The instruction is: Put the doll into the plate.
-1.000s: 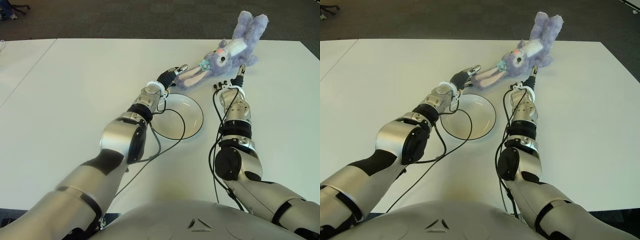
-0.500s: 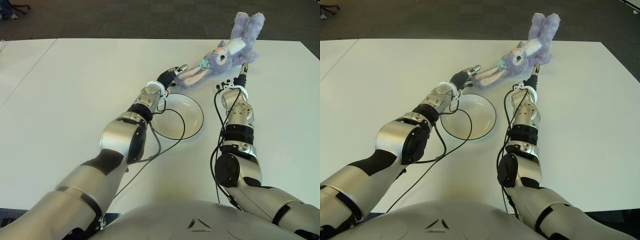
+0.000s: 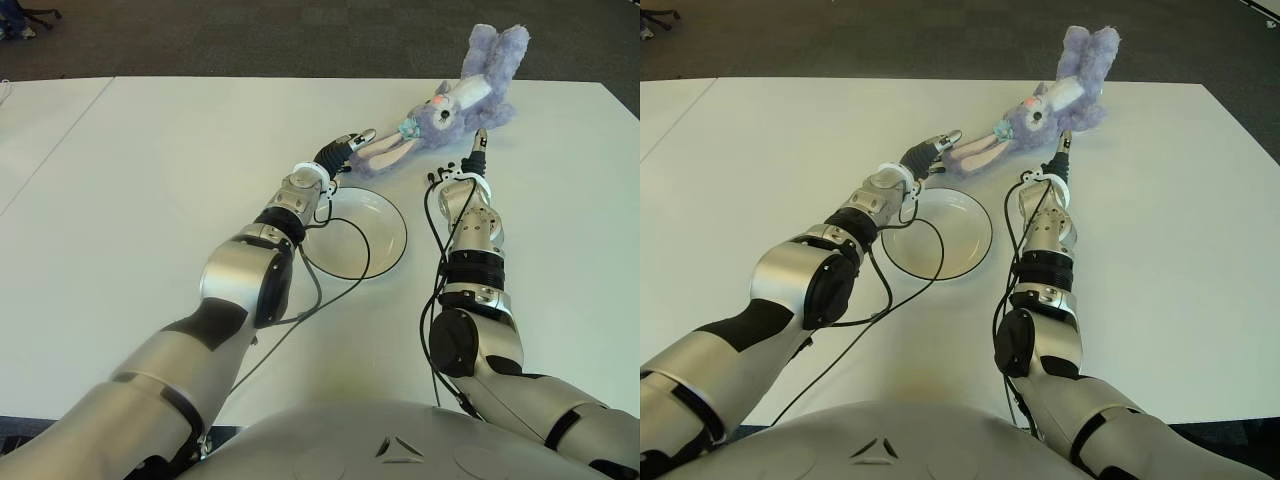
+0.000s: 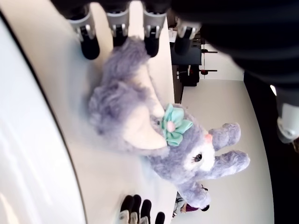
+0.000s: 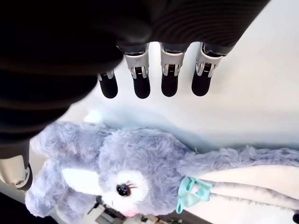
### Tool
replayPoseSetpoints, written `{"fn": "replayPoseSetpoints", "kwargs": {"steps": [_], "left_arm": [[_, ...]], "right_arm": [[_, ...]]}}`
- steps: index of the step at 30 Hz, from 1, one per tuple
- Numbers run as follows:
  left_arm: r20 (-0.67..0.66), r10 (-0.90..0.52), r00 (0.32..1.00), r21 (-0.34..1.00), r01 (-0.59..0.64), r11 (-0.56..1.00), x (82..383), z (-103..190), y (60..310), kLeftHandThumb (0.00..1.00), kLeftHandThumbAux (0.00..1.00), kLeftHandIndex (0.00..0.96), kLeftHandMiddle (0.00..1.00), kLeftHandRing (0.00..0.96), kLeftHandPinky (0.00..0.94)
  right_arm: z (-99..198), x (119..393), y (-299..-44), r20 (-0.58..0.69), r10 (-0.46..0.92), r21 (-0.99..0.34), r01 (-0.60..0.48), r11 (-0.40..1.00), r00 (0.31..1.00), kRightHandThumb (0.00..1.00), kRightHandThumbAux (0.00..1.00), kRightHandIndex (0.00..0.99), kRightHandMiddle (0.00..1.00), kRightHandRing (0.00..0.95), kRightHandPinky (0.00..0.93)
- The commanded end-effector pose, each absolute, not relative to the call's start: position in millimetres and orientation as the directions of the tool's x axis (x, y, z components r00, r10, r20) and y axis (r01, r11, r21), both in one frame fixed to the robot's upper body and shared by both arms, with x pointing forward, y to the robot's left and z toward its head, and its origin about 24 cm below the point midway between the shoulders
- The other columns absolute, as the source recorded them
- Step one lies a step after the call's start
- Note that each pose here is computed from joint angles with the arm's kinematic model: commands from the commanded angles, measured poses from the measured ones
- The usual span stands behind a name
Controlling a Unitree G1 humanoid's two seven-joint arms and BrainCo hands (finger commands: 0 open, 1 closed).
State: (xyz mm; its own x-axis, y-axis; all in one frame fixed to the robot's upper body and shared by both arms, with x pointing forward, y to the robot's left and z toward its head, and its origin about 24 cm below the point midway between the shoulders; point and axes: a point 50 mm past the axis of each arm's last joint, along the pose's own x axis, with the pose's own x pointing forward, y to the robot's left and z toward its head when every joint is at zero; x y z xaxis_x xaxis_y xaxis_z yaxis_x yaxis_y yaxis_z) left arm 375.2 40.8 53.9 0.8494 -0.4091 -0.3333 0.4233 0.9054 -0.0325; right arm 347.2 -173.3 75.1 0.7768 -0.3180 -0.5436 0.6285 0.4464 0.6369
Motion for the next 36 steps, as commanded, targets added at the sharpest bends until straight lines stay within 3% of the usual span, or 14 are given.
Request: {"fn": "replayPoseSetpoints", "kwargs": {"steps": [1, 8, 19, 36], "left_arm": [[-0.325, -0.435, 0.84, -0.029, 0.451, 0.892, 374, 59, 28, 0.0, 0.407, 0.0, 0.0, 0.0, 0.0], [-0.328, -0.423, 0.845, 0.004, 0.449, 0.894, 374, 58, 29, 0.0, 0.395, 0.0, 0.0, 0.0, 0.0], [-0.325, -0.358, 0.875, 0.061, 0.398, 0.916, 375, 54, 38, 0.0, 0.379, 0.0, 0.0, 0.0, 0.0], [-0.284, -0.293, 0.913, 0.087, 0.329, 0.94, 381, 61, 51, 0.0, 0.383, 0.0, 0.0, 0.0, 0.0]], "right_arm": [[43, 336, -123, -0.652, -0.17, 0.648, 0.66, 0.381, 0.739, 0.192, 0.508, 0.0, 0.0, 0.0, 0.0], [23, 359, -120, -0.668, -0.117, 0.63, 0.643, 0.436, 0.735, 0.194, 0.504, 0.0, 0.0, 0.0, 0.0], [-5, 352, -134, -0.715, -0.033, 0.572, 0.611, 0.547, 0.699, 0.114, 0.508, 0.0, 0.0, 0.0, 0.004], [-7, 351, -135, -0.759, -0.016, 0.52, 0.622, 0.586, 0.651, 0.038, 0.493, 0.0, 0.0, 0.0, 0.016]]}}
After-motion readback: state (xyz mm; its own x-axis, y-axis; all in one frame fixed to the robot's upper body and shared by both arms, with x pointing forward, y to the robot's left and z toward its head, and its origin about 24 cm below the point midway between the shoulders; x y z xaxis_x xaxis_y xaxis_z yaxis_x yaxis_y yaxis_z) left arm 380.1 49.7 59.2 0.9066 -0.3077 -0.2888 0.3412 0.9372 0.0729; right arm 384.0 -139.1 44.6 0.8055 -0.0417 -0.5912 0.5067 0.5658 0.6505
